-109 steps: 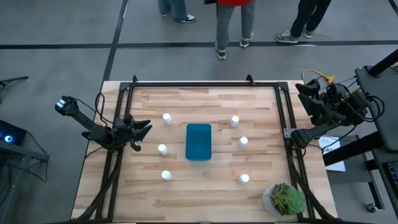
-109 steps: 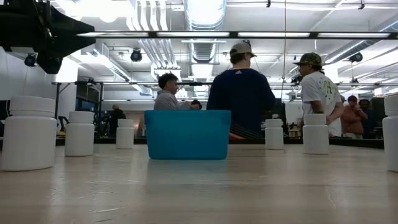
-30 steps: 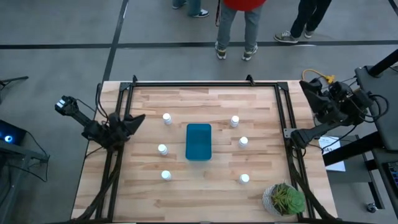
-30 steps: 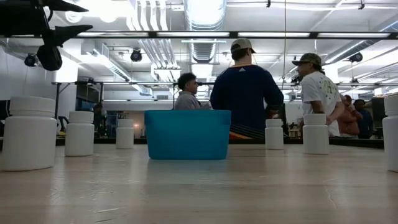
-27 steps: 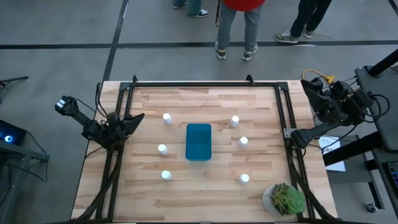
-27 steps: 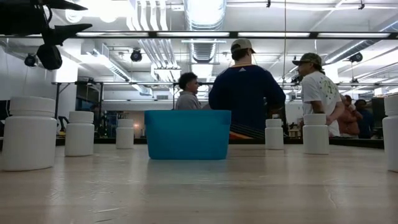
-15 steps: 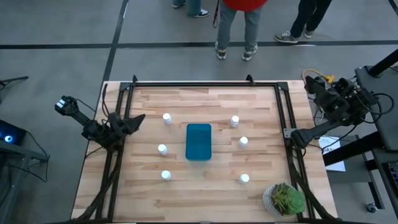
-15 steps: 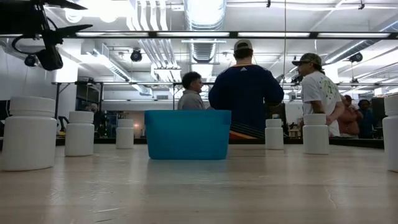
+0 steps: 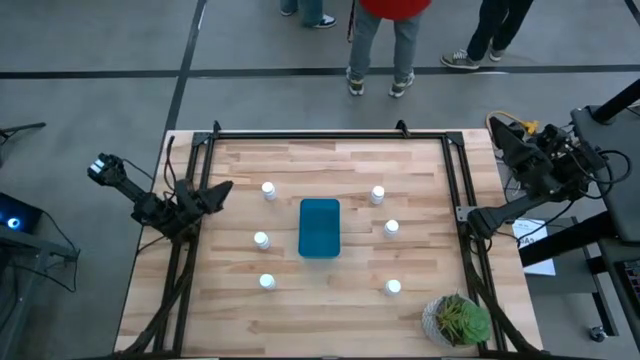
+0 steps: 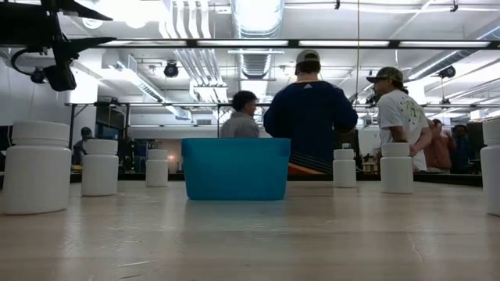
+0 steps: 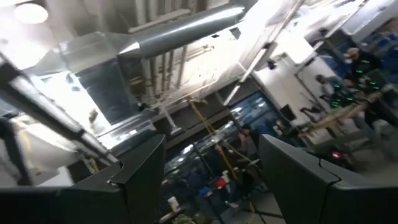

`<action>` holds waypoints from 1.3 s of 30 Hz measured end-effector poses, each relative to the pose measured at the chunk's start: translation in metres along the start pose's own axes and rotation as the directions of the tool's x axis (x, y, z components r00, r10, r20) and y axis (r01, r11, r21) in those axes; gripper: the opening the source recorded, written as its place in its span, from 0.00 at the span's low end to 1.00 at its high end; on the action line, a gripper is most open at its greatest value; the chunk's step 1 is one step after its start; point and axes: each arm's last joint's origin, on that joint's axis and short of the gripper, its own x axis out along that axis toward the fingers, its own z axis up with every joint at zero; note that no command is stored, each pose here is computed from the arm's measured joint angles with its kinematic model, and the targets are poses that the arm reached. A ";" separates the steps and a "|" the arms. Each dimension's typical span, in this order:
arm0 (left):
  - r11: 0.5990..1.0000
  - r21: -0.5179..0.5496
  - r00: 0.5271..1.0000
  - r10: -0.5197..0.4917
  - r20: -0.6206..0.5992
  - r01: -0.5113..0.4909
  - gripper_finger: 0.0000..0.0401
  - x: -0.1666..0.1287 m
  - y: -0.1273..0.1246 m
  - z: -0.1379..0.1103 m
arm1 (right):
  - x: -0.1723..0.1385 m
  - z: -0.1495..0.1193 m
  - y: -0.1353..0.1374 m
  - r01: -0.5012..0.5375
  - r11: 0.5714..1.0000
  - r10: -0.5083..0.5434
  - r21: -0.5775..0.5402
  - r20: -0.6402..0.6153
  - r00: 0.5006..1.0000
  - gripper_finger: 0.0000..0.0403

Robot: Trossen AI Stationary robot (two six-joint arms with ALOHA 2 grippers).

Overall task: Pick and place pill bottles into a basket
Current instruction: Put the white medicine bottle into the container

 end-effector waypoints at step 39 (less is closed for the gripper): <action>0.633 0.746 0.974 -0.207 -0.097 0.209 0.32 0.074 -0.228 0.027 | 0.108 0.058 0.110 -0.097 0.924 0.012 -0.371 -0.223 0.975 0.62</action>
